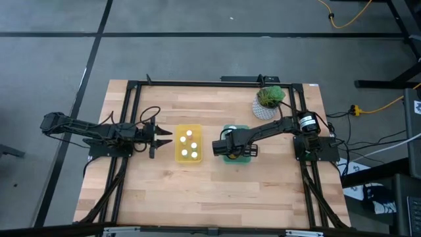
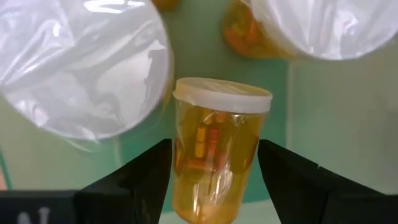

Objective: Pick and place medicine bottles into bin by pill shape (circle, oval)
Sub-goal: Put the large orange pill bottle into the green bin

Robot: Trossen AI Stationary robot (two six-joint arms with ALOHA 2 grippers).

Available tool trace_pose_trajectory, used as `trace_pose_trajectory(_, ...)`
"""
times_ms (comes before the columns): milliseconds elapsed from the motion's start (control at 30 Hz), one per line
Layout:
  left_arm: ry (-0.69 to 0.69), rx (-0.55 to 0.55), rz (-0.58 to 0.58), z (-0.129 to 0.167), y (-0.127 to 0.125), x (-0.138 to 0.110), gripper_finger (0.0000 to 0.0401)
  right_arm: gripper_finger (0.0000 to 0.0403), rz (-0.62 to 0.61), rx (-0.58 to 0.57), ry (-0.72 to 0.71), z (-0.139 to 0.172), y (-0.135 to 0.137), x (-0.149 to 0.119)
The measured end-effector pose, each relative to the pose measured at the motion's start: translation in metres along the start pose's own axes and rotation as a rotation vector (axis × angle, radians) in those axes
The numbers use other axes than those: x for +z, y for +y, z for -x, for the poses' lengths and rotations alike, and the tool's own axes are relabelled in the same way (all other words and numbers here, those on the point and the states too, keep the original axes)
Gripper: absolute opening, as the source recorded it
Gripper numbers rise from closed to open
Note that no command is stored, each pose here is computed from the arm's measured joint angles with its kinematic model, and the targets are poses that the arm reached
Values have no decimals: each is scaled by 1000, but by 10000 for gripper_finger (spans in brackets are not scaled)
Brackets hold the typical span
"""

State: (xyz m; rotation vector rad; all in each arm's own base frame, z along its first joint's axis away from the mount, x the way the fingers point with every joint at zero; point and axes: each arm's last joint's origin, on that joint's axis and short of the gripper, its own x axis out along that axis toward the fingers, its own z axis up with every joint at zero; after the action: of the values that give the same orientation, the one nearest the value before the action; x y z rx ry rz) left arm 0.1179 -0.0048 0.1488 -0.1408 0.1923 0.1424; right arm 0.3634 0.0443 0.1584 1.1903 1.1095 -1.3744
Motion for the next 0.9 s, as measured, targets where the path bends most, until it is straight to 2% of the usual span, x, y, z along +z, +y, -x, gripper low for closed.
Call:
trace_pose_trajectory(267,0,0,0,0,0,0,150,241,26,20,-22,-1,1,1)
trace_pose_trajectory(467,0,0,0,0,0,0,150,241,-2,53,14,-18,-1,-1)
trace_pose_trajectory(567,0,0,0,0,0,0,150,241,-42,50,8,-20,-3,-1)
trace_pose_trajectory(733,0,0,0,0,0,0,150,241,-37,52,-1,-20,-3,-1)
trace_pose_trajectory(900,0,0,0,0,0,0,150,210,-36,54,-4,-20,-3,-1)
